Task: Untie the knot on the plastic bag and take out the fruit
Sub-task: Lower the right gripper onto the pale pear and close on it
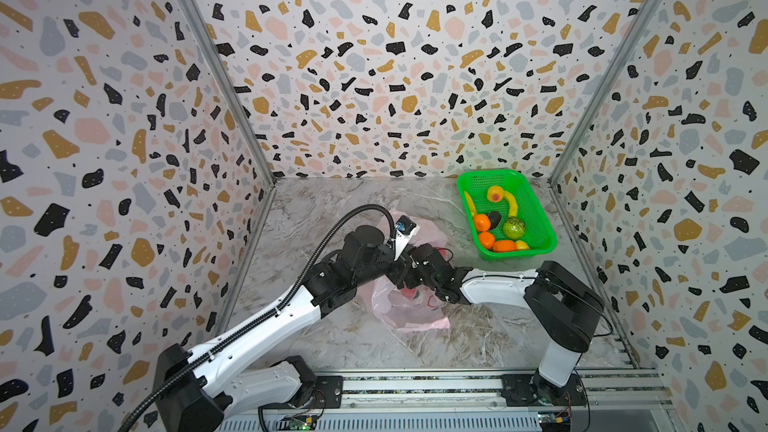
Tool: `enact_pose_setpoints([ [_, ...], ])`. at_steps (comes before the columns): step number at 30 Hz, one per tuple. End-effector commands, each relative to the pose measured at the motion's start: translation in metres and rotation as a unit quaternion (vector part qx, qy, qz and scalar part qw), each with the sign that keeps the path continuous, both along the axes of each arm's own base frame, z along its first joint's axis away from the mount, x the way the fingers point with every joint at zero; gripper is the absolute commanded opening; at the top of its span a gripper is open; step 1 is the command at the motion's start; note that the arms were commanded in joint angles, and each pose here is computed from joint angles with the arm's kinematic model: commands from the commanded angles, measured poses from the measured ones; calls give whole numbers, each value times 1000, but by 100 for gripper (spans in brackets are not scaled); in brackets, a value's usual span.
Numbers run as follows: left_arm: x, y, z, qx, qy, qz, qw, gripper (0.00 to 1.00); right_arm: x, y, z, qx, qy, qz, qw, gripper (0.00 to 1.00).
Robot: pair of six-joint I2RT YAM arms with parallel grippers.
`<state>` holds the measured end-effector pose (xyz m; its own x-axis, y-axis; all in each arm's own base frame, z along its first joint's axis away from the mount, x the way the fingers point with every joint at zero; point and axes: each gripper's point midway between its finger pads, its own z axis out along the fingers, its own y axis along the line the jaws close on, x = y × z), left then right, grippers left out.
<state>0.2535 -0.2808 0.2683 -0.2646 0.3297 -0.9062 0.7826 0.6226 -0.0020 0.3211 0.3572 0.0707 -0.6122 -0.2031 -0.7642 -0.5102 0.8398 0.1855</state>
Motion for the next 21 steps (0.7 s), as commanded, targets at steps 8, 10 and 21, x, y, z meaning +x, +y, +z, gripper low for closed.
enact_pose_setpoints([
  [8, -2, -6, 4, -18, -2, -22, 1000, 0, 28, 4, -6, 2, -14, -25, 1000, 91],
  [10, -2, -6, 4, -18, -1, -22, 1000, 0, 29, 7, -1, 4, -22, -20, 1000, 88],
  [21, -4, -6, 6, -26, 5, -26, 999, 0, 23, 30, 8, 27, -34, 11, 999, 97],
])
